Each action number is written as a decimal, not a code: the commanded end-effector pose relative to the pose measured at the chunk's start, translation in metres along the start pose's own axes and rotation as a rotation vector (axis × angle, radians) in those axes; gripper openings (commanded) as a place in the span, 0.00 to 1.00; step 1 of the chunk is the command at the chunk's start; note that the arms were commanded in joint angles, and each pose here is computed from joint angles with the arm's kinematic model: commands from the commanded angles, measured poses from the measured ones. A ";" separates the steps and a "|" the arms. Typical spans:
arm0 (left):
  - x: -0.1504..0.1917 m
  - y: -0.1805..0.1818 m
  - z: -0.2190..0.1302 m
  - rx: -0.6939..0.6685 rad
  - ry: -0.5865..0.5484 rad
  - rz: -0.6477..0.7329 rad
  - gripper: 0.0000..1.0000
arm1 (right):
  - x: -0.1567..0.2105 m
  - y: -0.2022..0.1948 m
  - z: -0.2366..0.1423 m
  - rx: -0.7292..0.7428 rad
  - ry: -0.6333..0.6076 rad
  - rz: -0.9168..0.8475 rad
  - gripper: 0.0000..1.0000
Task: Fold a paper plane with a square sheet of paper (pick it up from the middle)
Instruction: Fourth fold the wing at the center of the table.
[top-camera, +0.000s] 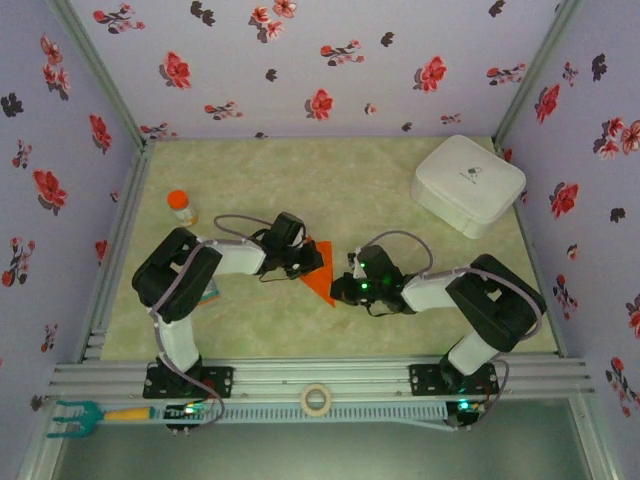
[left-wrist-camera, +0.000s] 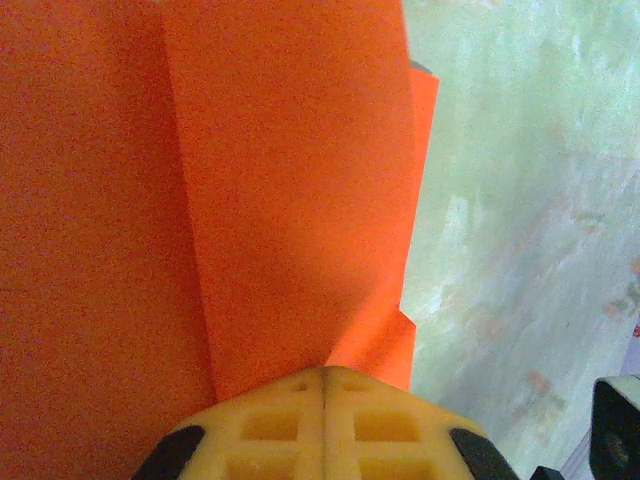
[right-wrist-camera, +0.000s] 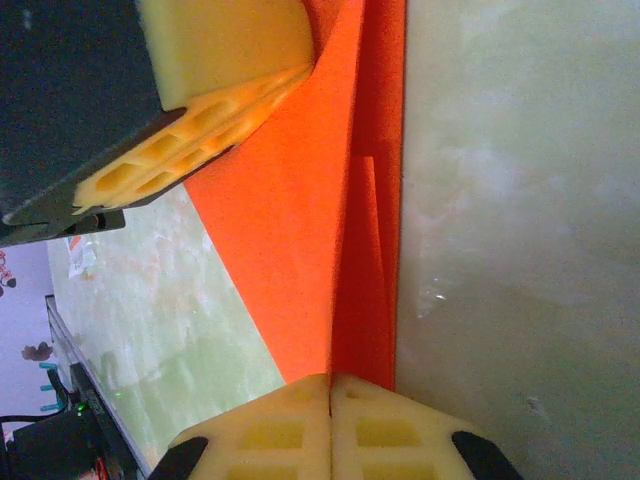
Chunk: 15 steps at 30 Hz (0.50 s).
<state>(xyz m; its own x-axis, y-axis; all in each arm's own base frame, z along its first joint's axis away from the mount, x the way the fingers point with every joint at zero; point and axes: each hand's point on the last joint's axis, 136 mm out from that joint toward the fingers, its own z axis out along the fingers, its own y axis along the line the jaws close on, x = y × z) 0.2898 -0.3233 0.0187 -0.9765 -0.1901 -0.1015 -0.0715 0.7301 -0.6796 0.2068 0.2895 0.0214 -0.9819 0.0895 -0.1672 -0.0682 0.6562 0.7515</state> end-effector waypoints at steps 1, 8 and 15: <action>0.013 0.030 0.009 -0.085 0.031 -0.008 0.04 | 0.016 -0.015 -0.003 0.048 0.058 0.032 0.11; 0.013 0.030 0.009 -0.083 0.029 -0.011 0.04 | 0.019 -0.013 -0.008 0.046 0.069 0.031 0.14; 0.013 0.029 0.008 -0.079 0.028 -0.011 0.03 | 0.026 -0.020 -0.008 0.064 0.089 0.042 0.09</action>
<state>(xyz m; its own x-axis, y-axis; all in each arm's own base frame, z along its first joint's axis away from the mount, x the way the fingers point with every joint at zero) 0.2897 -0.3239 0.0187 -0.9762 -0.1896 -0.1051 -0.0678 0.7274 -0.6828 0.1965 0.2840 0.0189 -0.9889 0.0731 -0.1297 -0.0476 0.6699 0.7409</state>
